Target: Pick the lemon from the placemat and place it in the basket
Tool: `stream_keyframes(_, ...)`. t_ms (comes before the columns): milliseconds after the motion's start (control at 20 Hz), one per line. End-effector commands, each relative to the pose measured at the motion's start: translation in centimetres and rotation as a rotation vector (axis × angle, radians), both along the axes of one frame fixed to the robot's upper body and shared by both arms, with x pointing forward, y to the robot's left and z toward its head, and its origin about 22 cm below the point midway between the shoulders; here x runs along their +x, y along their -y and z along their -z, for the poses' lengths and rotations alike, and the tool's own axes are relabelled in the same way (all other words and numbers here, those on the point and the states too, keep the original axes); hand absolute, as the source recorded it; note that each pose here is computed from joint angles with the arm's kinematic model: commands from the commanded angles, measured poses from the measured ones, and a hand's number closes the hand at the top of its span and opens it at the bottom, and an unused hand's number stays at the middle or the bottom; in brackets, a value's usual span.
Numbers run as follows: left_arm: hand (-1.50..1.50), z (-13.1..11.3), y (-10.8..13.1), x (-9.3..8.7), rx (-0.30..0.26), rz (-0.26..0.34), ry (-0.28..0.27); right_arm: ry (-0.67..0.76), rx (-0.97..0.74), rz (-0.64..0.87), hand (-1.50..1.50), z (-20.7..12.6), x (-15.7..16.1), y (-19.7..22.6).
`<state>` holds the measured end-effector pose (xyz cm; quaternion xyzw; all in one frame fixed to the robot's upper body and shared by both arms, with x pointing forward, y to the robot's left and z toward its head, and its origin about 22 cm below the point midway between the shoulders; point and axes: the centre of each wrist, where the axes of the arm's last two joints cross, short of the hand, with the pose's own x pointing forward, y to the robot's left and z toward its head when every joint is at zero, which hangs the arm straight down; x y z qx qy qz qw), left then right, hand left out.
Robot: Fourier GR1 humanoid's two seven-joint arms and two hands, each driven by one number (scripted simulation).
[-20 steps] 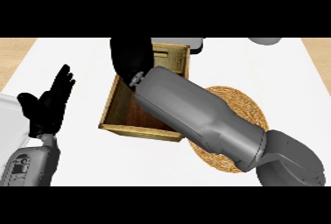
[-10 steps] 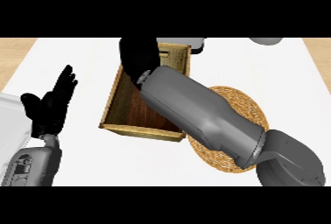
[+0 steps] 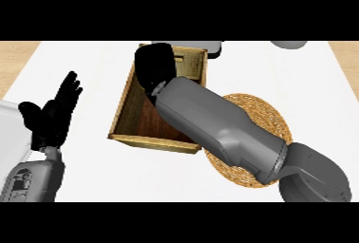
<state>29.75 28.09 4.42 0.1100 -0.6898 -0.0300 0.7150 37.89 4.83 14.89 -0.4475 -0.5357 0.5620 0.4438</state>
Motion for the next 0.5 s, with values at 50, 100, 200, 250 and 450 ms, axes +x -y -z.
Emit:
stream_keyframes(50,0.0,-0.5,-1.1,0.2,0.01,0.009,-0.001,-0.074,0.021,0.047,1.5,0.5,0.2,0.3)
stream_keyframes(100,0.0,-0.8,-0.7,0.5,0.01,-0.009,-0.005,-0.098,0.022,0.069,1.5,-0.3,0.3,0.2)
stream_keyframes(200,0.0,-0.9,0.0,-0.5,0.008,-0.008,0.009,-0.102,-0.003,0.096,1.5,1.4,1.1,1.4)
stream_keyframes(250,0.0,-1.4,0.7,1.7,0.014,0.001,0.01,-0.106,-0.025,0.104,1.5,1.4,-0.1,0.5)
stream_keyframes(450,0.0,-0.6,0.4,0.2,0.005,-0.028,0.006,-0.082,0.041,0.169,-1.5,1.5,0.3,0.9)
